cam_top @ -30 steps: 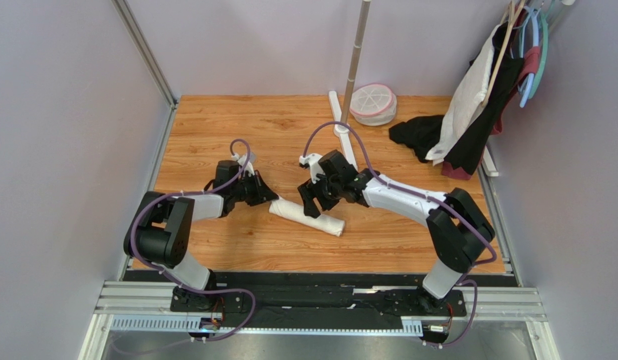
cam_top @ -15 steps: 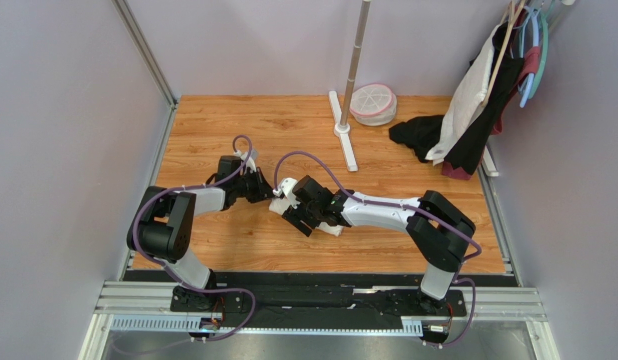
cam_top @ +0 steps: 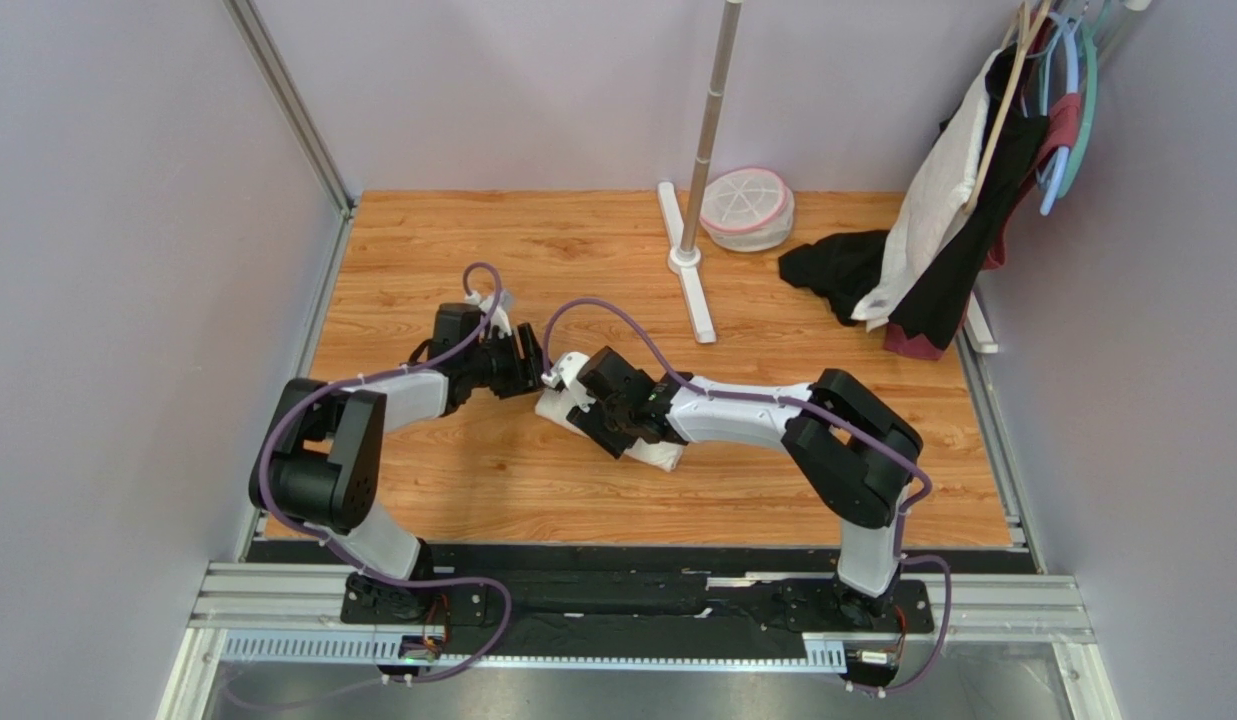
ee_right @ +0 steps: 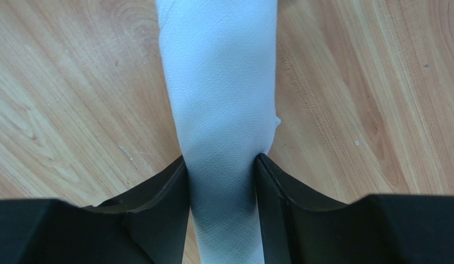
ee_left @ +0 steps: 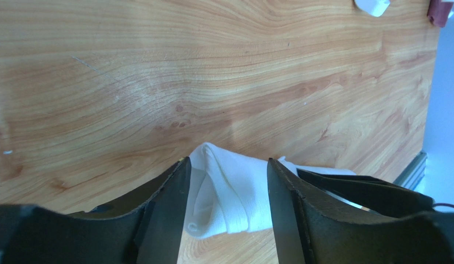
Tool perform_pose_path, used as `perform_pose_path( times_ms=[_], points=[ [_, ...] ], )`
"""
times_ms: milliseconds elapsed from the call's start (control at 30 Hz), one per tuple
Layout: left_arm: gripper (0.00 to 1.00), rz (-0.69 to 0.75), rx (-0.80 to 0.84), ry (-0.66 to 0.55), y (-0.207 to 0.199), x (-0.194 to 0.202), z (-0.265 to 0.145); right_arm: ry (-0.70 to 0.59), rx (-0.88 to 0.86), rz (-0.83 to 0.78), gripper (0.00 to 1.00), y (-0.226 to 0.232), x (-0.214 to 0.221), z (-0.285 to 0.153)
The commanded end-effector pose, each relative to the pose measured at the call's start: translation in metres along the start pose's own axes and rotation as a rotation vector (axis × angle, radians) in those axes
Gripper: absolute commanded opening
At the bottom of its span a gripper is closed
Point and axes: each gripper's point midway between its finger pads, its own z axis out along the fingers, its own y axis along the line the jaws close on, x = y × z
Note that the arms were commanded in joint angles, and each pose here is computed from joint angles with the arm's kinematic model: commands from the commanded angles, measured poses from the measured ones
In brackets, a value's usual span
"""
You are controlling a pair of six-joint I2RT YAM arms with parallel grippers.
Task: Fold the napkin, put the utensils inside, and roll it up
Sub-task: Roll the napkin with the utensil
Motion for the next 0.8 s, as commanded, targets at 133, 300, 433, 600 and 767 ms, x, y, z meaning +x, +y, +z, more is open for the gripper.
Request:
perform_pose_path(
  times_ms=[133, 300, 433, 600, 767],
  points=[
    [0.72, 0.078, -0.031, -0.183, -0.021, -0.049, -0.035, 0.104, -0.226, 0.283, 0.39, -0.005, 0.022, 0.005],
    [0.73, 0.086, 0.006, -0.161, -0.022, -0.039, -0.033, 0.112, -0.361, 0.378, 0.4, -0.002, 0.025, 0.008],
    [0.73, 0.058, 0.045, -0.145, -0.019, -0.03, -0.022, 0.139, -0.418, 0.458, 0.39, -0.002, 0.029, 0.014],
    [0.72, 0.023, 0.066, -0.133, -0.013, -0.024, -0.01, 0.158, -0.431, 0.493, 0.39, -0.001, 0.035, 0.016],
    [0.71, 0.015, 0.09, -0.141, -0.016, -0.029, -0.004, 0.169, -0.316, 0.529, 0.38, -0.019, 0.04, 0.019]
  ],
)
